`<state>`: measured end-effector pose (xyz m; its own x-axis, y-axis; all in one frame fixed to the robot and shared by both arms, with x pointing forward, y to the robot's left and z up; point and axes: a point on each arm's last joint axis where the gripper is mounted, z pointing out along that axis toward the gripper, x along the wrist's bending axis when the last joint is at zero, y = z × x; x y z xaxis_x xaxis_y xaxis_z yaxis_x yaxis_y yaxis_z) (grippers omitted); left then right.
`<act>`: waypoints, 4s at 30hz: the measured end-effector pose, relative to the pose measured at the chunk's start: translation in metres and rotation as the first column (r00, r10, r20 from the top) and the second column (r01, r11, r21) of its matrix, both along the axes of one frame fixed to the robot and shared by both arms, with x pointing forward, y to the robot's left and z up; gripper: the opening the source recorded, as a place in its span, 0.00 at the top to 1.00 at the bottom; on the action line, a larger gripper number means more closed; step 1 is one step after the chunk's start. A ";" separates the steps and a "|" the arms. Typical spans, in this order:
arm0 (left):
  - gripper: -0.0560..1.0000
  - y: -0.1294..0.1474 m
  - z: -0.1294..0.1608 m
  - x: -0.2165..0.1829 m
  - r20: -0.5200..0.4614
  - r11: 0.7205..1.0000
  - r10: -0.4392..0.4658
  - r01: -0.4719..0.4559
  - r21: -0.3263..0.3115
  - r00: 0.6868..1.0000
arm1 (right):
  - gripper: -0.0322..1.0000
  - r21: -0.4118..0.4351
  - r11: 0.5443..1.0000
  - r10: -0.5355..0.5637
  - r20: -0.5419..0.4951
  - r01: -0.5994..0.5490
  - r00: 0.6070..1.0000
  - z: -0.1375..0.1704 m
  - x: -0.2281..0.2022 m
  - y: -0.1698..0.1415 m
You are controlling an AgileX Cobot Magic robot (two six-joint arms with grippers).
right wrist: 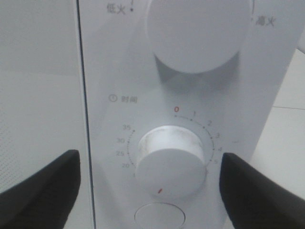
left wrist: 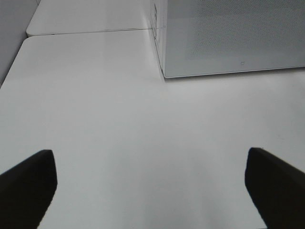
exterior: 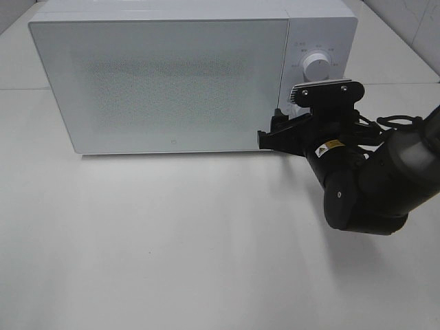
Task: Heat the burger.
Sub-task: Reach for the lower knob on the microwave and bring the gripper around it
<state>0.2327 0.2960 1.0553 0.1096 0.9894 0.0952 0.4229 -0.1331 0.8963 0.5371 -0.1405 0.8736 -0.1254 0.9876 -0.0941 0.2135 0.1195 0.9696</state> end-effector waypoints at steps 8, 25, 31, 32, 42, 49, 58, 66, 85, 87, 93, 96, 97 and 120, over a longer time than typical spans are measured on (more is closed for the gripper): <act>0.00 0.000 0.000 0.000 0.000 1.000 0.000 0.000 0.000 1.000 | 0.23 0.007 1.000 -0.008 0.011 0.008 1.000 0.002 0.004 0.000; 0.00 0.000 0.000 0.000 0.000 1.000 0.000 0.000 0.000 1.000 | 0.23 0.003 1.000 -0.021 0.014 0.021 1.000 -0.002 0.007 -0.003; 0.00 0.000 0.000 0.000 0.000 1.000 0.000 0.000 0.000 1.000 | 0.23 0.011 1.000 -0.024 0.022 0.024 0.999 -0.002 0.012 0.000; 0.00 0.000 0.000 0.000 0.000 1.000 0.000 0.000 0.000 1.000 | 0.23 0.011 1.000 -0.024 0.022 0.024 0.999 -0.002 0.012 0.000; 0.00 0.000 0.000 0.000 0.000 1.000 0.000 0.000 0.000 1.000 | 0.24 0.014 0.999 -0.030 0.020 0.029 0.999 -0.002 0.012 0.000; 0.00 0.000 0.000 0.000 0.000 1.000 0.000 0.000 0.000 1.000 | 0.35 0.014 0.999 -0.030 0.020 0.029 0.999 -0.002 0.012 0.000; 0.00 0.000 0.000 0.000 0.000 1.000 0.000 0.000 0.000 1.000 | 0.56 0.017 0.999 -0.048 0.017 0.047 0.999 -0.002 0.012 -0.002; 0.00 0.000 0.000 0.000 0.000 1.000 0.000 0.000 0.000 1.000 | 0.56 0.069 0.996 -0.059 0.011 0.059 0.998 -0.002 0.012 -0.002; 0.00 0.000 0.000 0.000 0.000 1.000 0.000 0.000 0.000 1.000 | 0.56 0.953 0.064 -0.168 -0.283 0.297 0.944 -0.002 0.012 -0.001; 0.00 0.000 0.000 0.000 0.000 1.000 0.000 0.000 0.000 1.000 | 0.56 0.953 -0.040 -0.159 -0.304 0.302 0.939 -0.002 0.012 -0.001; 0.00 0.000 0.000 0.000 0.000 1.000 0.000 0.000 0.000 1.000 | 0.56 0.903 -0.301 -0.125 -0.356 0.306 0.926 -0.002 0.012 -0.002; 0.00 0.000 0.000 0.000 0.000 1.000 0.000 0.000 0.000 1.000 | 0.56 0.889 -0.341 -0.118 -0.362 0.305 0.924 -0.002 0.012 -0.002; 0.00 0.000 0.000 0.000 0.000 1.000 0.000 0.000 0.000 1.000 | 0.56 0.883 -0.356 -0.116 -0.365 0.305 0.924 -0.002 0.012 -0.002; 0.00 0.000 0.000 0.000 0.000 1.000 0.000 0.000 0.000 1.000 | 0.54 0.876 -0.374 -0.112 -0.369 0.304 0.923 -0.002 0.012 -0.002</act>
<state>0.2327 0.2960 1.0553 0.1096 0.9894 0.0952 0.4229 -0.1331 0.8963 0.5489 -0.1420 0.8718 0.2071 -0.2688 0.9407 0.0044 -0.9612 -0.2757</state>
